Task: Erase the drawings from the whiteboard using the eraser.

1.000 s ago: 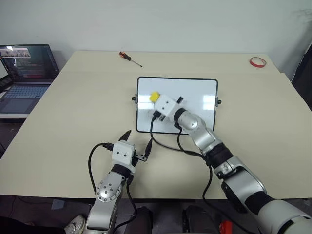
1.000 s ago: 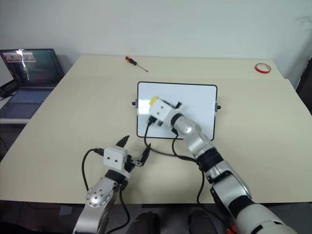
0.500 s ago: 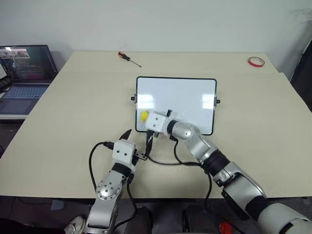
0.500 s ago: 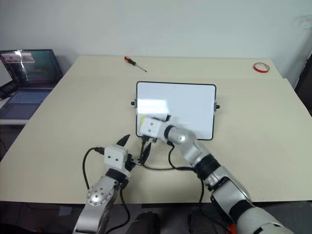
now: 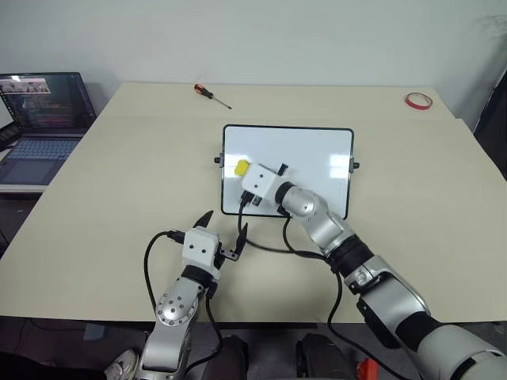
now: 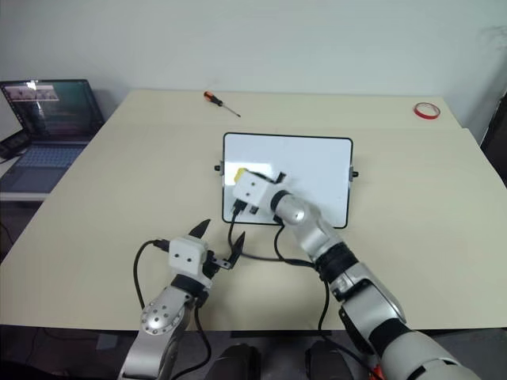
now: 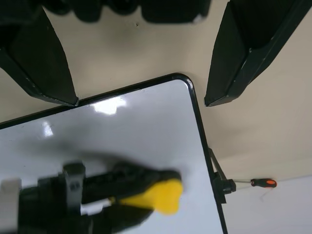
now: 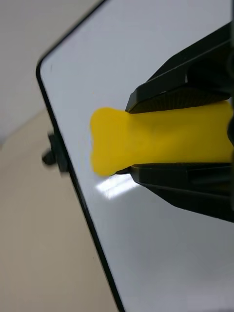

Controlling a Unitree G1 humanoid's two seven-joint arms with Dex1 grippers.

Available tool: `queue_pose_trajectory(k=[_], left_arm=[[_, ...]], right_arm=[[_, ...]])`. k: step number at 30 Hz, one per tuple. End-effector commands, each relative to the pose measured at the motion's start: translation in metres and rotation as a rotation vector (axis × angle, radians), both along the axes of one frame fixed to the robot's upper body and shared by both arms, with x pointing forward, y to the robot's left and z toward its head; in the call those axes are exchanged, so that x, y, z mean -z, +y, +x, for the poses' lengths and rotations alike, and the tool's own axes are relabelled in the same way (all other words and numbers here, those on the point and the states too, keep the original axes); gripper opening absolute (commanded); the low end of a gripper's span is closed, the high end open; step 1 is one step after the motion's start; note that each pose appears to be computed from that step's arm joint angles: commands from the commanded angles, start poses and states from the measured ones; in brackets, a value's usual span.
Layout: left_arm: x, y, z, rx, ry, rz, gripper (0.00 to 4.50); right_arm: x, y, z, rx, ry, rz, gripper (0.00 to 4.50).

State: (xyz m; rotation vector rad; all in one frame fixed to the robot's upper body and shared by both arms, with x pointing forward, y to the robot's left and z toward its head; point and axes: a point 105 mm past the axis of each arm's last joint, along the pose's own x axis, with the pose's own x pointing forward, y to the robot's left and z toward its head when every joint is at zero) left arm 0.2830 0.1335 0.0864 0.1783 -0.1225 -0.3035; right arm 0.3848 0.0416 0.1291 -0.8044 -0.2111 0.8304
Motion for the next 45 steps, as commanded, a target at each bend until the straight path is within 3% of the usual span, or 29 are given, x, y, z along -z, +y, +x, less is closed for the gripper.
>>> queue_pose_trajectory(k=[1,9,12,16,21,28,36,45], left_arm=[[-0.011,-0.001,-0.002,0.011,-0.040,-0.001,4.50],[-0.013,-0.002,0.003,0.025,-0.048,0.001,4.50],[-0.019,-0.005,0.008,0.052,-0.073,0.006,4.50],[-0.026,-0.010,0.011,0.100,-0.095,0.021,4.50],[-0.042,-0.033,0.018,0.250,-0.129,0.004,4.50],[-0.077,-0.084,0.033,0.588,-0.152,-0.030,4.50],[-0.085,-0.130,0.027,0.961,-0.128,0.030,4.50],[-0.067,-0.159,0.027,1.153,-0.076,0.110,4.50]], right_arm=[[0.005,0.006,-0.016,-0.082,0.060,0.004,1.09],[-0.027,-0.008,-0.009,-0.028,-0.004,0.143,1.09],[-0.055,-0.019,-0.018,-0.066,-0.012,0.299,1.09],[-0.074,-0.035,-0.029,-0.076,-0.030,0.367,1.09],[-0.088,-0.072,-0.035,0.018,-0.074,0.388,1.09],[-0.110,-0.166,-0.039,0.366,-0.148,0.362,1.09],[-0.102,-0.269,-0.060,0.812,-0.091,0.270,1.09],[-0.064,-0.291,-0.072,0.972,0.184,0.480,1.09]])
